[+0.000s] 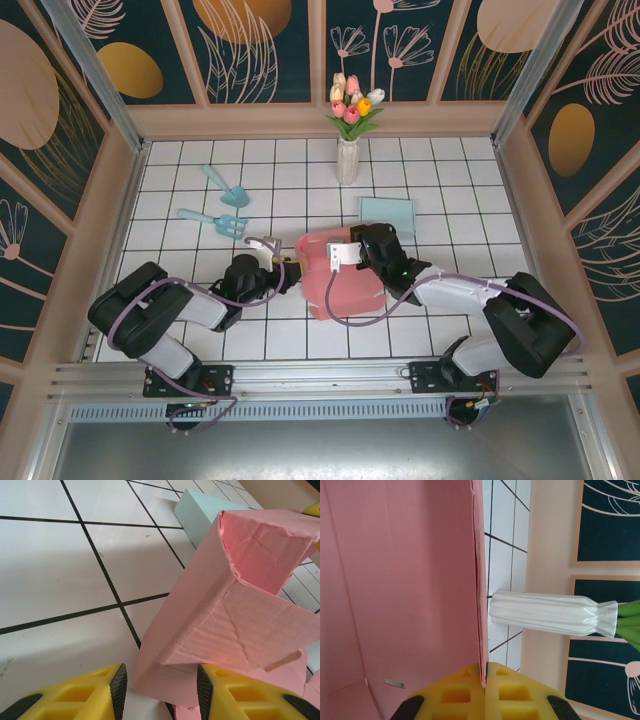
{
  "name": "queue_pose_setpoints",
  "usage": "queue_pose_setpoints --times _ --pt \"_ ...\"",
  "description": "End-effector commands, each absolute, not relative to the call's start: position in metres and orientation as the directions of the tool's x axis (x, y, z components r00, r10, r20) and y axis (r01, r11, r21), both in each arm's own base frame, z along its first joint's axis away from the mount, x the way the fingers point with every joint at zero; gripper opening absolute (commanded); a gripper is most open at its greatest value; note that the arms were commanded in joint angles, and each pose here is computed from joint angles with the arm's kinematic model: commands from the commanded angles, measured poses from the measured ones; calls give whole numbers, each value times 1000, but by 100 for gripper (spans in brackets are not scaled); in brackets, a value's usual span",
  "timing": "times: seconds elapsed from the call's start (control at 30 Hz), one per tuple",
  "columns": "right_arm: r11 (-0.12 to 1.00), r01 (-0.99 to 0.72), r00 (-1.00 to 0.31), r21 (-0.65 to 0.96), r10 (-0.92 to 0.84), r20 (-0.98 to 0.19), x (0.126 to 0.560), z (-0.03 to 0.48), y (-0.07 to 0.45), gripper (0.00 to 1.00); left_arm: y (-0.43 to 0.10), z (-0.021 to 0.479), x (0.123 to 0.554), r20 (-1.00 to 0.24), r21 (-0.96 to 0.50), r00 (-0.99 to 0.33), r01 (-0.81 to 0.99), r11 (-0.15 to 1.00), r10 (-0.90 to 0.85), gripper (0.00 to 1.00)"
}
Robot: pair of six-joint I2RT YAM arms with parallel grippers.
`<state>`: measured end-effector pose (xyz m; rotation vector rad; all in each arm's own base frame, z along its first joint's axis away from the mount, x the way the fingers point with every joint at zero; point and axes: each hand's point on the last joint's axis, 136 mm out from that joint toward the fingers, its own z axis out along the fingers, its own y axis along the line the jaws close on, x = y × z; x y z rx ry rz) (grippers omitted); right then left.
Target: Fold the paper box
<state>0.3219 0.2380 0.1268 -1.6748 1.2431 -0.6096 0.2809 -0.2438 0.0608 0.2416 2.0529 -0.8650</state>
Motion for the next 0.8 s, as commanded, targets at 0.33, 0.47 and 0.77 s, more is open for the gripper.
queue_pose_setpoints --times 0.33,0.47,0.77 --pt "-22 -424 327 -905 -936 -131 320 117 237 0 -268 77 286 -796 -512 -577 487 708 -180 44" --pt "-24 -431 316 -902 -940 -126 318 113 239 0 -273 73 291 -803 -484 -573 466 741 -165 43" --pt "-21 -453 319 -891 -937 -140 312 107 244 0 -272 67 306 -820 -425 -551 406 809 -155 43"
